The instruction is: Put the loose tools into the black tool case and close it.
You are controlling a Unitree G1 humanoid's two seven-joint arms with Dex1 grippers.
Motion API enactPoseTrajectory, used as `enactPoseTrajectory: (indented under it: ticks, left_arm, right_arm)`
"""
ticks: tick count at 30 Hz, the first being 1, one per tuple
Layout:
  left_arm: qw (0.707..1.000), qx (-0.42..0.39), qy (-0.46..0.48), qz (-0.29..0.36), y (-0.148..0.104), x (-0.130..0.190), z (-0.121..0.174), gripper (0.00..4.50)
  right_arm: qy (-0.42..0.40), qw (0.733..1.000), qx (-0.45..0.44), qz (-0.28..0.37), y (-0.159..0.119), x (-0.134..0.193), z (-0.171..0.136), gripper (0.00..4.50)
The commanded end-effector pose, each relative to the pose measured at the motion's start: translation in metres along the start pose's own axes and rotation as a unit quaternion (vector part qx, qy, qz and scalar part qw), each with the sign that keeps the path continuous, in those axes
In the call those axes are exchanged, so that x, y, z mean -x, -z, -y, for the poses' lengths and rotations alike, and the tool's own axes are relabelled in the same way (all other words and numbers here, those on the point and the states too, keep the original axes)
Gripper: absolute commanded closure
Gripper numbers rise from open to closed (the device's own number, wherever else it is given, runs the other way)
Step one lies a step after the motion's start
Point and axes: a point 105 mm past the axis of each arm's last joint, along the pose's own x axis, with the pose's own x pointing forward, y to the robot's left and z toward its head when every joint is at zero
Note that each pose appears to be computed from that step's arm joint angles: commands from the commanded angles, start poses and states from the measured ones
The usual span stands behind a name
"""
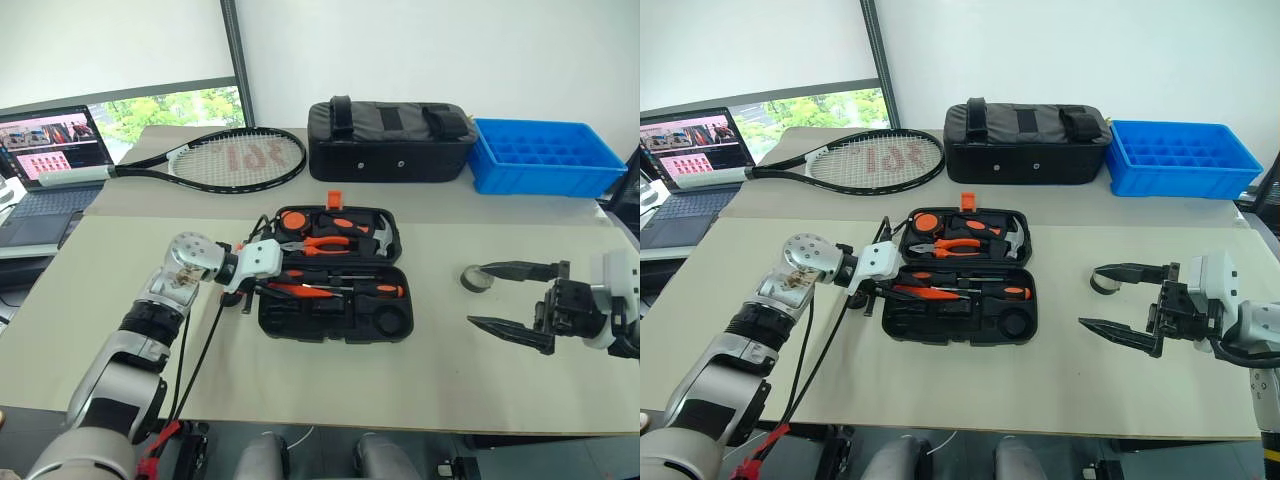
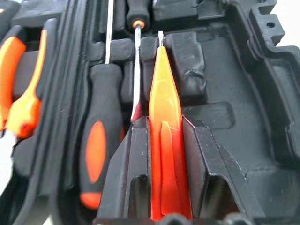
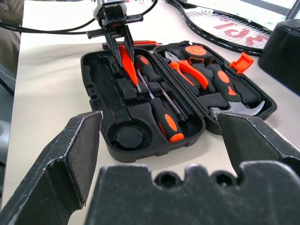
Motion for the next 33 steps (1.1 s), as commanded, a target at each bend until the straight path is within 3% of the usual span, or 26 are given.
enactPoseTrajectory:
  ticks: [1, 15, 16, 19, 22, 28, 29, 33]
  left_arm:
    - [1.0, -0.013, 0.004, -0.022, -0.001, 0.0, -0.004, 4.02]
    - [0.999, 0.014, 0.022, -0.025, -0.001, -0.01, 0.004, 4.02]
    - [1.0, 0.015, 0.014, -0.015, -0.005, -0.008, 0.001, 3.01]
    - [1.0, 0.001, -0.013, 0.009, -0.018, -0.002, -0.008, 1.93]
    - [0.997, -0.019, -0.018, 0.075, -0.048, 0.015, -0.009, 0.88]
    - [0.988, -0.019, -0.062, 0.138, -0.078, 0.05, -0.021, 0.88]
    - [0.987, -0.013, -0.068, 0.148, -0.08, 0.052, -0.023, 1.41]
    - [0.983, 0.013, -0.077, 0.166, -0.071, 0.041, -0.021, 2.69]
  right_arm:
    - [0.011, 0.999, 0.033, 0.014, -0.012, 0.003, 0.0, 0.0]
    - [0.011, 0.999, 0.034, 0.013, -0.01, 0.002, 0.002, 0.0]
    - [0.011, 0.999, 0.034, 0.012, -0.009, 0.002, 0.002, 0.0]
    - [0.01, 0.999, 0.035, 0.011, -0.008, 0.002, 0.002, 0.0]
    - [0.012, 0.999, 0.038, 0.008, -0.008, 0.003, 0.003, 0.0]
    - [0.01, 0.999, 0.043, 0.007, -0.011, 0.0, 0.005, 0.0]
    - [0.01, 0.999, 0.043, 0.007, -0.011, -0.001, 0.005, 0.0]
    - [0.008, 0.999, 0.045, 0.01, -0.013, -0.004, 0.007, 0.0]
